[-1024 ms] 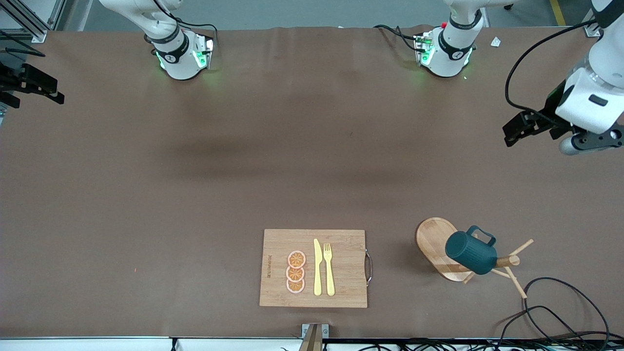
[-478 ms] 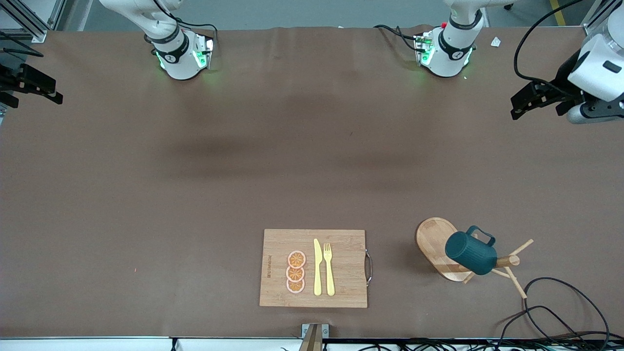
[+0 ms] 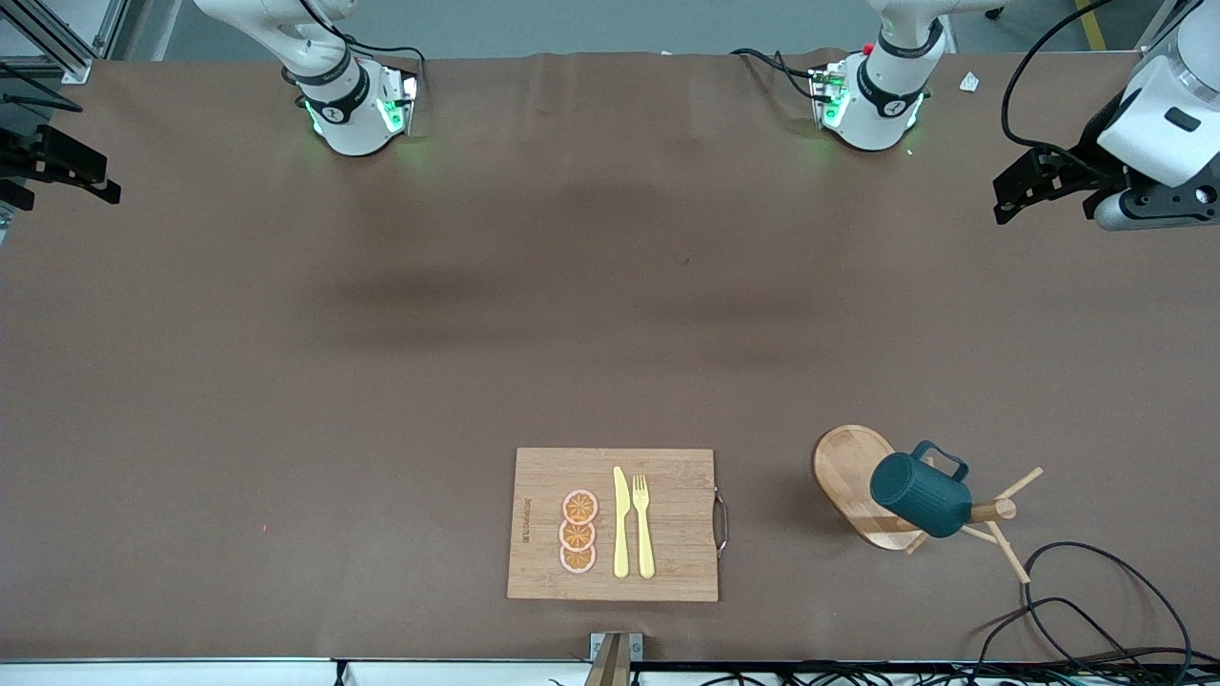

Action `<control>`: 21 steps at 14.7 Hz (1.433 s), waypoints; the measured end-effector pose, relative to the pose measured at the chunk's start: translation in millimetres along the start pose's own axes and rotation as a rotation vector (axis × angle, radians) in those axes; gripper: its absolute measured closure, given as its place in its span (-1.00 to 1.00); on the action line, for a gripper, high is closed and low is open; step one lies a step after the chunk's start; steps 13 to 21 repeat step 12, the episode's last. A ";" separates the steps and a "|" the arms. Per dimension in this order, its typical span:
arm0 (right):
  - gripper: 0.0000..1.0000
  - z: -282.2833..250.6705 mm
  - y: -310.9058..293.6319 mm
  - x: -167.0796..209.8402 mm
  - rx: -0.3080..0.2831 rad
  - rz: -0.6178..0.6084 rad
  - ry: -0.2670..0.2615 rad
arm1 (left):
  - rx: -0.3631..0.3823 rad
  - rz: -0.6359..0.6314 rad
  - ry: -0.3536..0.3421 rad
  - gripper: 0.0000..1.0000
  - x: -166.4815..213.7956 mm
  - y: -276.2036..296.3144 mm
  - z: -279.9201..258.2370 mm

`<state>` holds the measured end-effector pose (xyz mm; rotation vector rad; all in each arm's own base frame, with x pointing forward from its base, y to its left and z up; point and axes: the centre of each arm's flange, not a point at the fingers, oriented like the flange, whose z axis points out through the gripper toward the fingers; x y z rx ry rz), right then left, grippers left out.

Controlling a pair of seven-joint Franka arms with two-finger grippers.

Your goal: Pass cup and hang on rack

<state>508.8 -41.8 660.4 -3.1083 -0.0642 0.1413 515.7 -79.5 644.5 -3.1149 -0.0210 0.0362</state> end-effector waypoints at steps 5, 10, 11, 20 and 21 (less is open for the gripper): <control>-1.00 0.0 -0.3 0.0 0.000 0.016 0.000 | 0.000 0.013 -0.003 -1.00 0.6 -2.5 0.8; -1.00 0.0 -0.4 0.0 0.000 0.016 0.000 | -0.002 0.011 0.002 -1.00 2.3 -3.7 -1.2; -1.00 0.0 -0.4 0.0 0.000 0.016 0.000 | -0.002 0.011 0.003 -1.00 2.3 -3.8 -1.8; -1.00 0.0 -0.4 0.0 0.000 0.016 0.000 | -0.002 0.010 0.003 -1.00 2.3 -4.1 -1.9; -1.00 0.0 -0.4 0.0 0.000 0.016 0.000 | -0.002 0.010 0.003 -1.00 2.3 -4.1 -1.9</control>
